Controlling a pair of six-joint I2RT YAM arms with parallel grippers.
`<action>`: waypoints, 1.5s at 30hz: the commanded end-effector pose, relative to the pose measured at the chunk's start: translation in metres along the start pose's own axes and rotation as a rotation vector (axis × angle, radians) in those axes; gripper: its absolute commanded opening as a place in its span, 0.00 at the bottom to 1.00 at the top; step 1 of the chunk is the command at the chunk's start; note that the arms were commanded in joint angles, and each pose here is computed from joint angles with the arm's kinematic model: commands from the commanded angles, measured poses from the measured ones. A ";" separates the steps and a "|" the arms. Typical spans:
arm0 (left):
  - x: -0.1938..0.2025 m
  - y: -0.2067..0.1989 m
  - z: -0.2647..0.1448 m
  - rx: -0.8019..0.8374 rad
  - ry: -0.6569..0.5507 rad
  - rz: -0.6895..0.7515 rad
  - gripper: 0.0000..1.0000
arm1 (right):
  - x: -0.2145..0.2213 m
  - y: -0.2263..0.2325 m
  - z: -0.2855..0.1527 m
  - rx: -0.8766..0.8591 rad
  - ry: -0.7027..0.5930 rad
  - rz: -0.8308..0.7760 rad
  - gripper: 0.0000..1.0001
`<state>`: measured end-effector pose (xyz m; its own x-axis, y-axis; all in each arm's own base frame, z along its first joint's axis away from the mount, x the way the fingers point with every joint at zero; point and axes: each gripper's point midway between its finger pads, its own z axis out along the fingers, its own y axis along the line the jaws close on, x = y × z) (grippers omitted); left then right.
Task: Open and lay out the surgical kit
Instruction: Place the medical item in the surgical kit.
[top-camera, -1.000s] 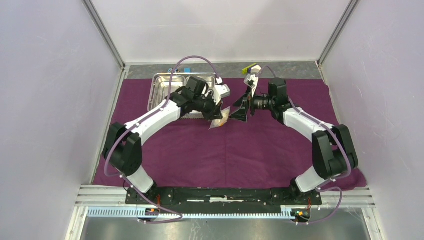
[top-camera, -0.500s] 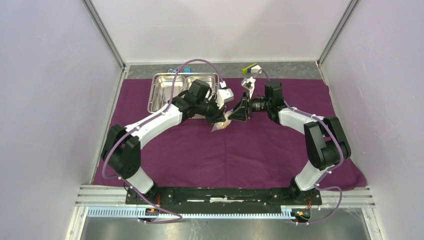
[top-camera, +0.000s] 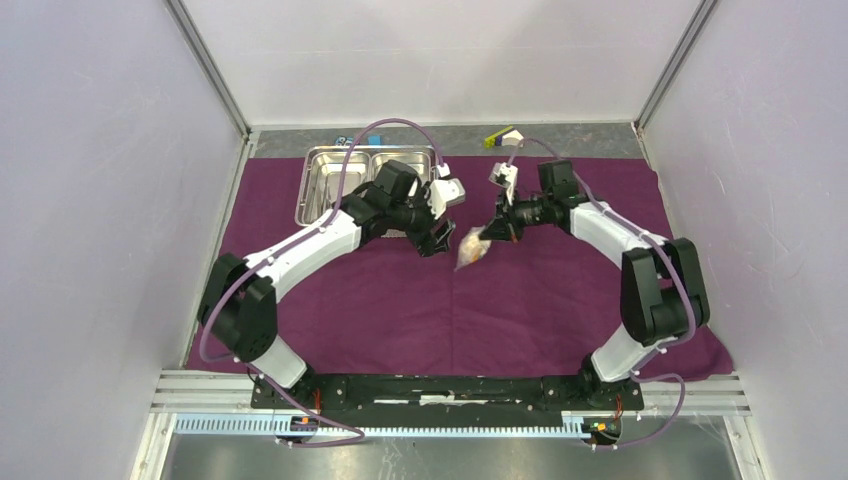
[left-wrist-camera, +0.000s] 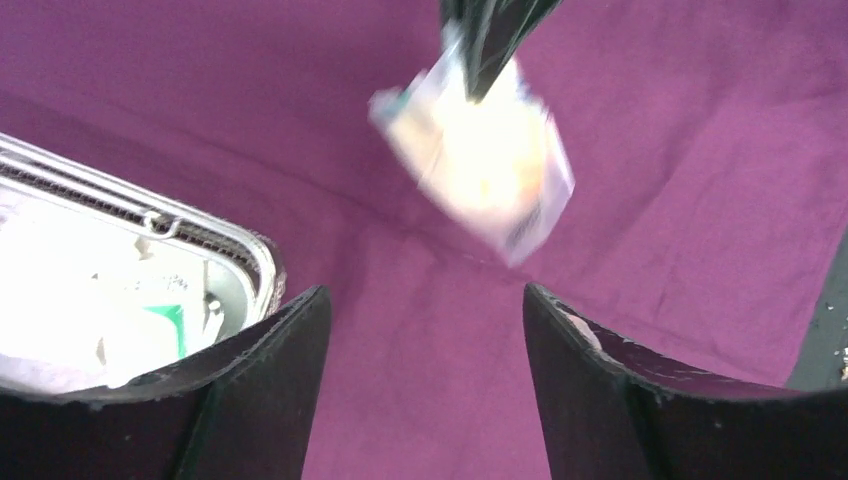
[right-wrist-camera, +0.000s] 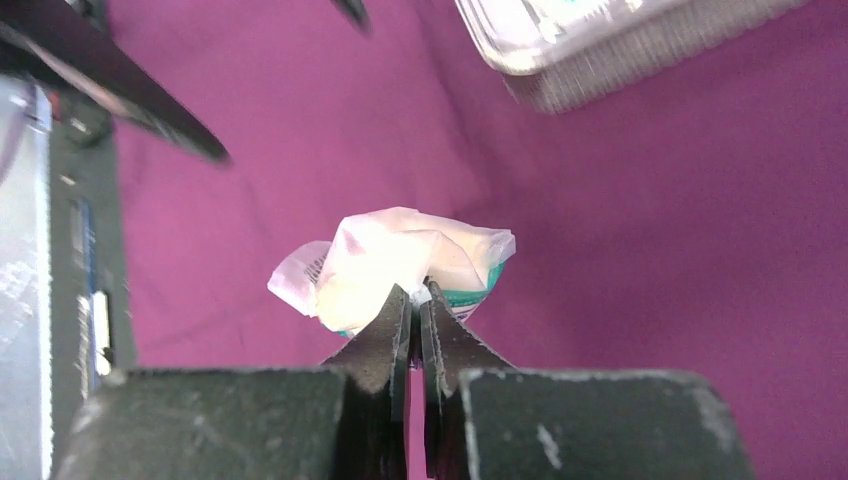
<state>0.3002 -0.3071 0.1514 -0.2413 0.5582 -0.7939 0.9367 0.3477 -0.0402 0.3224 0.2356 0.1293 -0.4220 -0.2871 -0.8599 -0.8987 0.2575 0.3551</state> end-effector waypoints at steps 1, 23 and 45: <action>-0.012 0.015 -0.031 -0.105 -0.015 0.101 0.83 | 0.039 -0.008 -0.064 0.168 0.228 -0.087 0.06; -0.006 0.055 -0.047 -0.259 0.030 0.081 0.94 | 0.141 0.030 -0.288 0.601 1.211 -0.026 0.19; -0.001 0.076 -0.070 -0.371 0.035 0.053 0.96 | 0.191 -0.006 -0.199 0.589 1.128 0.078 0.71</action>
<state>0.3460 -0.2347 0.1679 -0.2615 0.6153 -0.7437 0.8192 0.5490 0.1662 0.2127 -0.0083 0.0357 -0.5765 -0.8114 0.0961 -0.8165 0.5767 -0.0283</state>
